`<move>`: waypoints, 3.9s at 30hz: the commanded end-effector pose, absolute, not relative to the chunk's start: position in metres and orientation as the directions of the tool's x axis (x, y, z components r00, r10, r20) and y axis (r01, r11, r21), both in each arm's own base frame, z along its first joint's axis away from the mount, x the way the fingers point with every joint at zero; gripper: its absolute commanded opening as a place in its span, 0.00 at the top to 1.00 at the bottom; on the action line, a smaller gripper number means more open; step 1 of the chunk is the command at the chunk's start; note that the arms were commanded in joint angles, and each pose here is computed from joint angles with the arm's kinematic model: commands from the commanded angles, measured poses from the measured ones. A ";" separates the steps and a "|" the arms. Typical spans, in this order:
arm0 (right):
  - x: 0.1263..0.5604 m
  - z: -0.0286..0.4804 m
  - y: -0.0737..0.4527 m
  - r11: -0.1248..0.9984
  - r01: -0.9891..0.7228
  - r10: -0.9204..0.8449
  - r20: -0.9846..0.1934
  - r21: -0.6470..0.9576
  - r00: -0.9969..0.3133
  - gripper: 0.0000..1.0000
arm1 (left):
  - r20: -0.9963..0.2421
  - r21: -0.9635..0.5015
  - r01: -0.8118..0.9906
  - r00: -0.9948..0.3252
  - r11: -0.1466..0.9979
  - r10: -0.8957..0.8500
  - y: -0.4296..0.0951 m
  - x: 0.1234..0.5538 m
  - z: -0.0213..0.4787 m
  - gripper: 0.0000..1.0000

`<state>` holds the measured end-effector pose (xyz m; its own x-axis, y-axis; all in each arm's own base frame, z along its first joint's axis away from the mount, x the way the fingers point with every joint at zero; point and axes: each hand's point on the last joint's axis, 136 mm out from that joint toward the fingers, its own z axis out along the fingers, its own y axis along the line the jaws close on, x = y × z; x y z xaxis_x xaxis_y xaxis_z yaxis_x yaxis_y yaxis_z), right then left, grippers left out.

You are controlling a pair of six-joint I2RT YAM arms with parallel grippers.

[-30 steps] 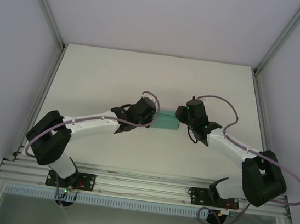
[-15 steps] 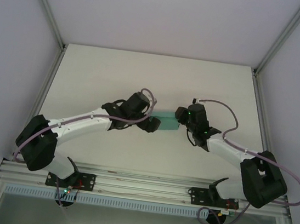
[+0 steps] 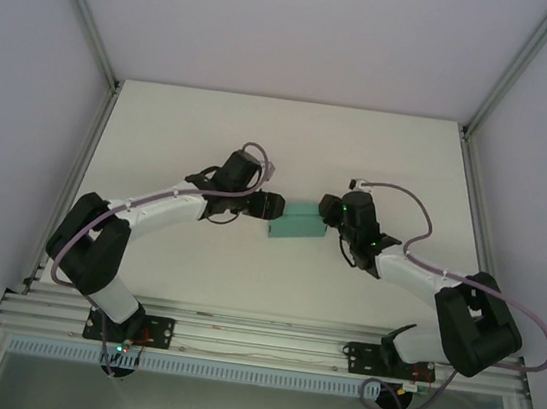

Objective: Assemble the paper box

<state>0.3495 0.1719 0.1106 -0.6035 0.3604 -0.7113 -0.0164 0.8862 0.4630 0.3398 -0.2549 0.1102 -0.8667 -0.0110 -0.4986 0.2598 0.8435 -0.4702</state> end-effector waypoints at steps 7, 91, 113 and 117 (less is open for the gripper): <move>0.280 -0.006 0.146 0.956 -0.026 0.151 -0.570 0.291 -0.808 0.77 | -0.346 -0.562 0.132 -0.934 0.817 -0.087 -0.237 0.306 0.031 0.65; 0.349 0.174 0.174 0.836 -0.442 -0.506 -0.770 -0.327 -0.389 0.00 | -0.846 -0.104 -0.350 -0.461 0.931 -0.268 -0.012 0.357 0.172 0.00; 0.378 0.123 -0.006 0.990 0.080 0.139 -0.927 0.118 -0.349 0.00 | -0.983 -0.013 -0.367 -0.168 0.930 -0.080 0.058 0.371 0.116 0.00; 0.383 0.105 -0.014 0.978 0.116 0.194 -0.956 0.172 -0.219 0.00 | -0.971 -0.019 -0.345 -0.217 0.938 -0.100 0.058 0.378 0.109 0.00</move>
<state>0.3770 -0.0124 0.1044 -0.3280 0.1364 -0.9348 0.1171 0.9878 0.1030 0.3659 0.0598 0.0892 -0.2807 -0.1074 -0.9538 -0.3808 0.9246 0.0079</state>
